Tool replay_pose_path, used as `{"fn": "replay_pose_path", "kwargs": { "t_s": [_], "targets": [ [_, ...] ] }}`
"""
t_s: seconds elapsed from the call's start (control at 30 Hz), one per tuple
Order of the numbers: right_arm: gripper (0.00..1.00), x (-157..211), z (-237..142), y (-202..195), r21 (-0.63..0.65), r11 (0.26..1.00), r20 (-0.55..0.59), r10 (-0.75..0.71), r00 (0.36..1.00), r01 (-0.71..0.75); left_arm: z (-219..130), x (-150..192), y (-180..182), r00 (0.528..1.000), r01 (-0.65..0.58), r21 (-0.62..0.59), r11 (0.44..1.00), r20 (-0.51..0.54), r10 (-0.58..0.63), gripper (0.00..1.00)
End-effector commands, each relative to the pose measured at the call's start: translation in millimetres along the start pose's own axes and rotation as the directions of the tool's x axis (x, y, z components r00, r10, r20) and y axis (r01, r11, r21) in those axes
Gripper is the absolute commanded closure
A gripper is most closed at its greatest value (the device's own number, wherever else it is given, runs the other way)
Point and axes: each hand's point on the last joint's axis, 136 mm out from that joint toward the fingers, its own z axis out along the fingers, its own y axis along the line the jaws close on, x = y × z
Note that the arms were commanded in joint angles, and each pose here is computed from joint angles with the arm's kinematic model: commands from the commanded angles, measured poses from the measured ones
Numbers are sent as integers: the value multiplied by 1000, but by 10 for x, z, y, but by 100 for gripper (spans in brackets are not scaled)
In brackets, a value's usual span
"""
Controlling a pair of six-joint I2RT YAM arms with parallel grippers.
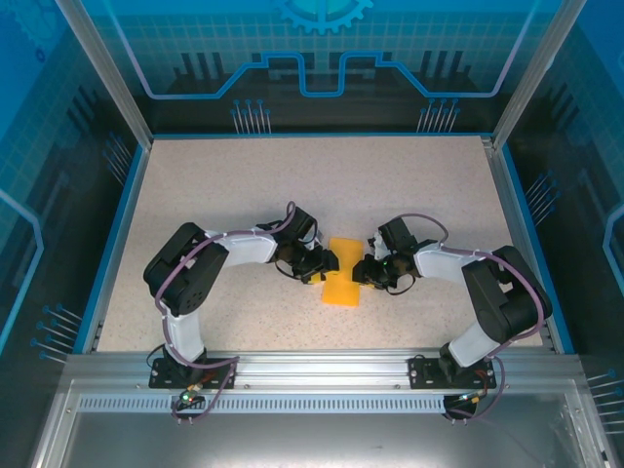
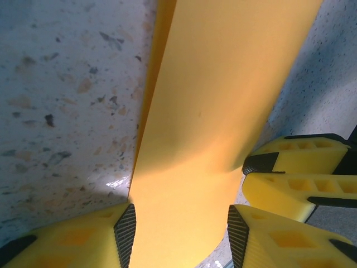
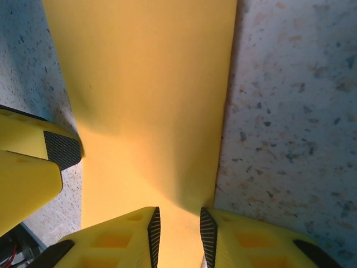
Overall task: Fold a paper plane with a square sheet of paper (pick it up from the middle)
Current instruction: Pick up the square sheet of paper from the center of the table.
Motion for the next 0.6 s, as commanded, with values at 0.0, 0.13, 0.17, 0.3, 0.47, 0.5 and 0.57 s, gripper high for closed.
{"fn": "replay_pose_path", "kwargs": {
  "t_s": [0.0, 0.13, 0.17, 0.3, 0.47, 0.5, 0.57],
  "targets": [
    [70, 119, 66, -161, 44, 998, -31, 34, 999, -33, 27, 22, -9, 1000, 0, -16, 1000, -12, 0, 48],
    [70, 118, 65, -163, 46, 998, -31, 34, 999, -33, -31, 4, 72, 1000, 3, -68, 998, 24, -1, 44],
    [70, 120, 63, -167, 47, 998, -31, 34, 999, -33, -57, 1, 88, 999, 5, -80, 997, 36, -2, 42],
    [70, 118, 62, -179, 50, 998, -31, 37, 999, -35, -113, 2, 96, 999, -1, -98, 995, 49, 6, 42],
    [70, 116, 64, -175, 47, 998, -30, 36, 999, -34, -80, 10, 112, 999, 6, -100, 995, 35, -2, 41],
    [70, 118, 65, -174, 47, 998, -31, 36, 999, -34, -73, 15, 122, 999, 8, -99, 995, 33, -5, 41],
    [70, 120, 65, -173, 46, 998, -31, 37, 999, -35, -53, 22, 93, 1000, 9, -77, 997, 25, -7, 42]
  ]
}}
